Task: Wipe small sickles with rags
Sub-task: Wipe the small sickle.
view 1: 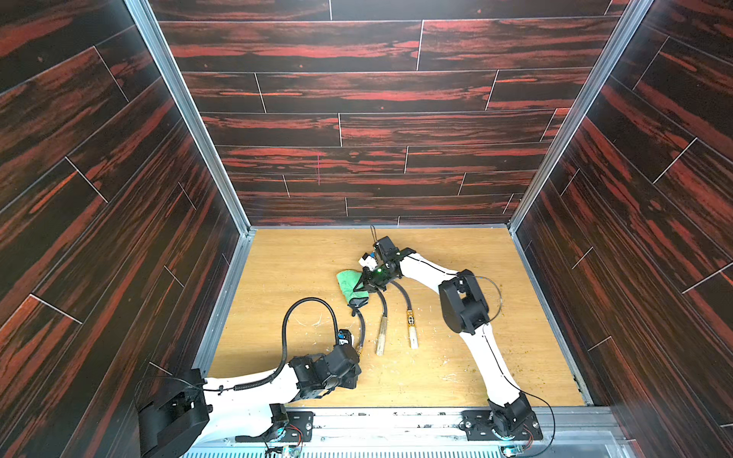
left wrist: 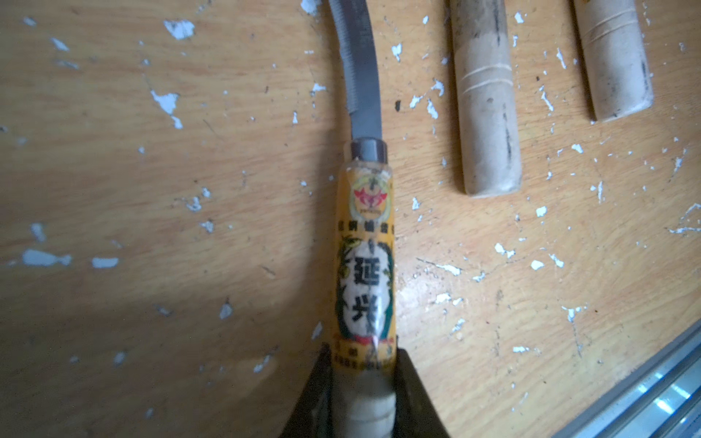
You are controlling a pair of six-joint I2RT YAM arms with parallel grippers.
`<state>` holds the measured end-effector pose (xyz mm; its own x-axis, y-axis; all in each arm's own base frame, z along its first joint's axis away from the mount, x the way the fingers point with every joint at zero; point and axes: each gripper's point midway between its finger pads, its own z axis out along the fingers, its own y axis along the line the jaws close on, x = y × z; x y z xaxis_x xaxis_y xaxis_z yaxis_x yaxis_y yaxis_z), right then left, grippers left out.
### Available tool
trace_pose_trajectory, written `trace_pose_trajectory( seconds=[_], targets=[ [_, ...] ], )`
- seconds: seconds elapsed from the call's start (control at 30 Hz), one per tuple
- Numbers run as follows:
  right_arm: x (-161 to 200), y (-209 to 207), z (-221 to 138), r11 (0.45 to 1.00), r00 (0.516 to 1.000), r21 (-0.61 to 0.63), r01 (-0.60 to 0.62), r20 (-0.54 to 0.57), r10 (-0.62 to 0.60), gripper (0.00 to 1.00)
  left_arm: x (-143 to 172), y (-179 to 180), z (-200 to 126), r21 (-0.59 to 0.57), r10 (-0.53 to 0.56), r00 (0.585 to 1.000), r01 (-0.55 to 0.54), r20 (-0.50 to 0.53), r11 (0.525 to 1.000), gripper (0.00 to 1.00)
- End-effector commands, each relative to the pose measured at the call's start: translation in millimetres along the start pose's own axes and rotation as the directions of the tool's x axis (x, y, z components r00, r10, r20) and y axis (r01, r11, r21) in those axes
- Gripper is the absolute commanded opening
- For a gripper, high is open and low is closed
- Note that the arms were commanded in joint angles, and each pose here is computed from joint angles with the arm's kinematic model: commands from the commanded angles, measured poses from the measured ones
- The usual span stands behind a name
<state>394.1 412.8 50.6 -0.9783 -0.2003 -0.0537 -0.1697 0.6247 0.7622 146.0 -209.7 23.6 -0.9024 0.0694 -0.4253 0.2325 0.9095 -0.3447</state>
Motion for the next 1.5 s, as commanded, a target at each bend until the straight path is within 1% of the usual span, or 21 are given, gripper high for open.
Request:
trace_pose_trajectory(
  seconds=[0.0, 0.17, 0.37, 0.6, 0.73, 0.83, 0.93, 1.0, 1.1, 1.23, 1.3, 1.47],
  targets=[
    [-10, 58, -59, 0.989, 0.985, -0.067, 0.133, 0.121, -0.124, 0.00, -8, -1, -4, -0.027, 0.007, 1.000, -0.006, 0.019, 1.000, 0.00],
    [8, 64, -98, 0.982, 0.966, 0.005, 0.188, 0.178, -0.186, 0.00, -25, -9, -11, -0.013, -0.001, 0.997, 0.002, 0.078, 1.000, 0.00],
    [35, 55, -135, 0.979, 0.951, 0.067, 0.195, 0.230, -0.205, 0.00, -52, -15, -25, -0.011, -0.027, 0.981, 0.030, 0.192, 1.000, 0.00],
    [65, 45, -143, 0.971, 0.951, 0.097, 0.219, 0.202, -0.234, 0.00, -71, -20, -35, -0.014, -0.032, 0.963, 0.037, 0.266, 0.999, 0.00],
    [80, 49, -142, 0.970, 0.950, 0.038, 0.240, 0.194, -0.243, 0.00, -88, -27, -44, 0.030, -0.070, 0.941, 0.064, 0.330, 0.998, 0.00],
    [90, 52, -142, 0.969, 0.950, -0.006, 0.247, 0.199, -0.241, 0.00, -105, -32, -51, 0.097, -0.134, 0.912, 0.104, 0.388, 0.990, 0.00],
    [98, 57, -144, 0.966, 0.948, -0.044, 0.254, 0.210, -0.239, 0.00, -123, -37, -58, 0.192, -0.219, 0.878, 0.149, 0.427, 0.970, 0.00],
    [103, 64, -147, 0.959, 0.945, -0.087, 0.268, 0.218, -0.244, 0.00, -135, -41, -66, 0.268, -0.280, 0.848, 0.170, 0.450, 0.948, 0.00],
    [108, 74, -150, 0.950, 0.942, -0.139, 0.281, 0.227, -0.246, 0.00, -148, -48, -77, 0.352, -0.337, 0.818, 0.178, 0.466, 0.919, 0.00],
    [111, 83, -155, 0.940, 0.938, -0.172, 0.295, 0.239, -0.250, 0.00, -157, -61, -89, 0.429, -0.369, 0.808, 0.162, 0.460, 0.889, 0.00],
    [111, 85, -157, 0.937, 0.938, -0.185, 0.296, 0.242, -0.249, 0.00, -159, -67, -93, 0.474, -0.394, 0.804, 0.161, 0.445, 0.866, 0.00],
    [107, 93, -166, 0.930, 0.933, -0.206, 0.305, 0.263, -0.248, 0.00, -164, -78, -94, 0.599, -0.482, 0.782, 0.179, 0.395, 0.781, 0.00]
  ],
)
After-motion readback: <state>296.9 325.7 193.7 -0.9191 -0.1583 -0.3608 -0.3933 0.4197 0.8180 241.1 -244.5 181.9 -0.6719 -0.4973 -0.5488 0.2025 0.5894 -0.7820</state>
